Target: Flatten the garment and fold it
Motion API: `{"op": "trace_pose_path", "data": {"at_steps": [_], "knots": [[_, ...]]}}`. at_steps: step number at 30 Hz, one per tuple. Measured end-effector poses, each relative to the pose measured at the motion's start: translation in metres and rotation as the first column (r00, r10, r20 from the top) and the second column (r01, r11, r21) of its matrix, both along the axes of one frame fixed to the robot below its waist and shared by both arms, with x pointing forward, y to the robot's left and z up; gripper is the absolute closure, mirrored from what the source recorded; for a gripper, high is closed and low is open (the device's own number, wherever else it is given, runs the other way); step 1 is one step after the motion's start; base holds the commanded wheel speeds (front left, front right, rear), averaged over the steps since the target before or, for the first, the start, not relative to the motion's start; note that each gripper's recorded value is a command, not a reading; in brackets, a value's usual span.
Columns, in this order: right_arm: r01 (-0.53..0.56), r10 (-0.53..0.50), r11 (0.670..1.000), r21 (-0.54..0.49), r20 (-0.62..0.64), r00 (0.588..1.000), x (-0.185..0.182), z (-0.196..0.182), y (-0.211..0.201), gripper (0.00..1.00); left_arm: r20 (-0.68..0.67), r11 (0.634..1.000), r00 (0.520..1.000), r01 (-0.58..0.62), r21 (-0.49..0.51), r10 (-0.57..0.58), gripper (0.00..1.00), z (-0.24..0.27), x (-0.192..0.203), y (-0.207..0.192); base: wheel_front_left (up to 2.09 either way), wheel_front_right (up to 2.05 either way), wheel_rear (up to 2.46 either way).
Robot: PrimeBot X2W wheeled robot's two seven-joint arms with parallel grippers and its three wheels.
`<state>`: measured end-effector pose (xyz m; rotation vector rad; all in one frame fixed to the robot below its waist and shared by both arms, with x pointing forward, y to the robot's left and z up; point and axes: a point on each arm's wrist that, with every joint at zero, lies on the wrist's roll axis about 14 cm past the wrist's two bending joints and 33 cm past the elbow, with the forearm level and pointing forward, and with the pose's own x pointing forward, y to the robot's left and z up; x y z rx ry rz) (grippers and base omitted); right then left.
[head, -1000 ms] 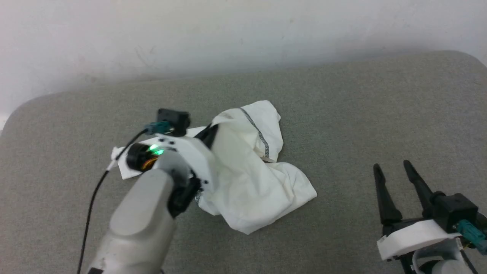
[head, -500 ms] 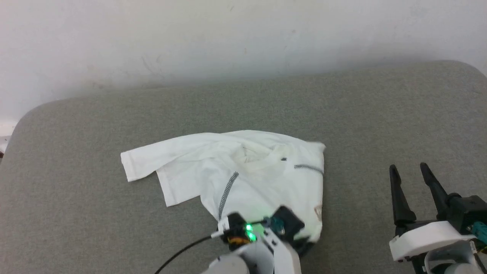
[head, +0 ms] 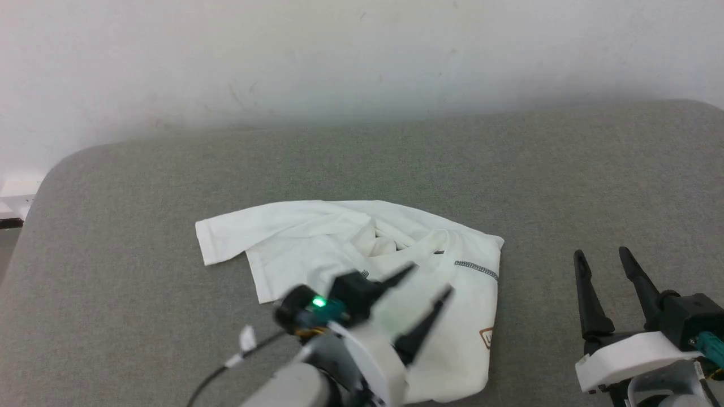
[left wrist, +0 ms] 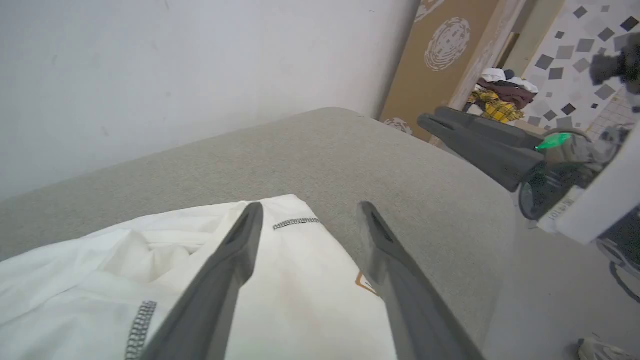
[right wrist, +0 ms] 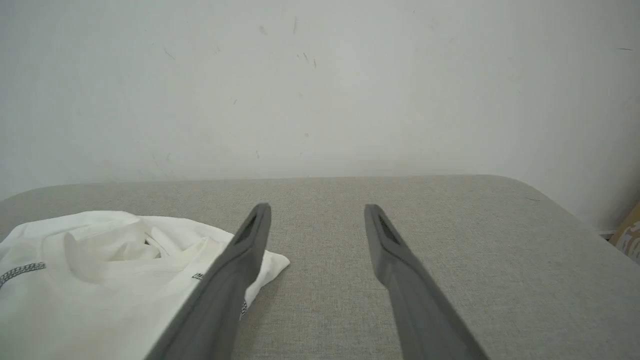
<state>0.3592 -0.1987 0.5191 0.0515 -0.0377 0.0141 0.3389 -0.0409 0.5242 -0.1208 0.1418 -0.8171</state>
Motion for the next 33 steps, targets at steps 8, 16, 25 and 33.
{"op": "trace_pose_path", "data": {"at_steps": [8, 16, 25, 33], "knots": [[-0.017, 0.017, 1.000, 0.008, 0.000, 1.000, -0.002, 0.000, 0.006, 0.00, -0.099, 0.907, 0.905, -0.419, -0.034, 0.414, 0.00, -0.009, 0.059, 0.116, 0.00, 0.00, 0.00], [-0.011, 0.011, 1.000, 0.010, -0.022, 1.000, -0.002, -0.007, 0.004, 0.00, -0.320, 0.920, 0.863, -0.375, 0.113, 0.391, 0.00, -0.079, 0.052, 0.134, 0.00, 0.00, 0.00], [-0.009, 0.011, 1.000, 0.026, -0.055, 0.998, 0.002, -0.019, 0.005, 0.00, -0.414, 0.947, 0.851, -0.284, 0.153, 0.322, 1.00, -0.107, 0.064, 0.121, 0.00, 0.00, 0.00], [0.016, -0.014, 0.999, 0.031, -0.048, 0.999, 0.001, -0.018, -0.004, 0.00, -0.196, 0.926, 0.906, -0.360, 0.114, 0.376, 1.00, -0.054, 0.092, 0.141, 0.00, 0.00, 0.00]]}}
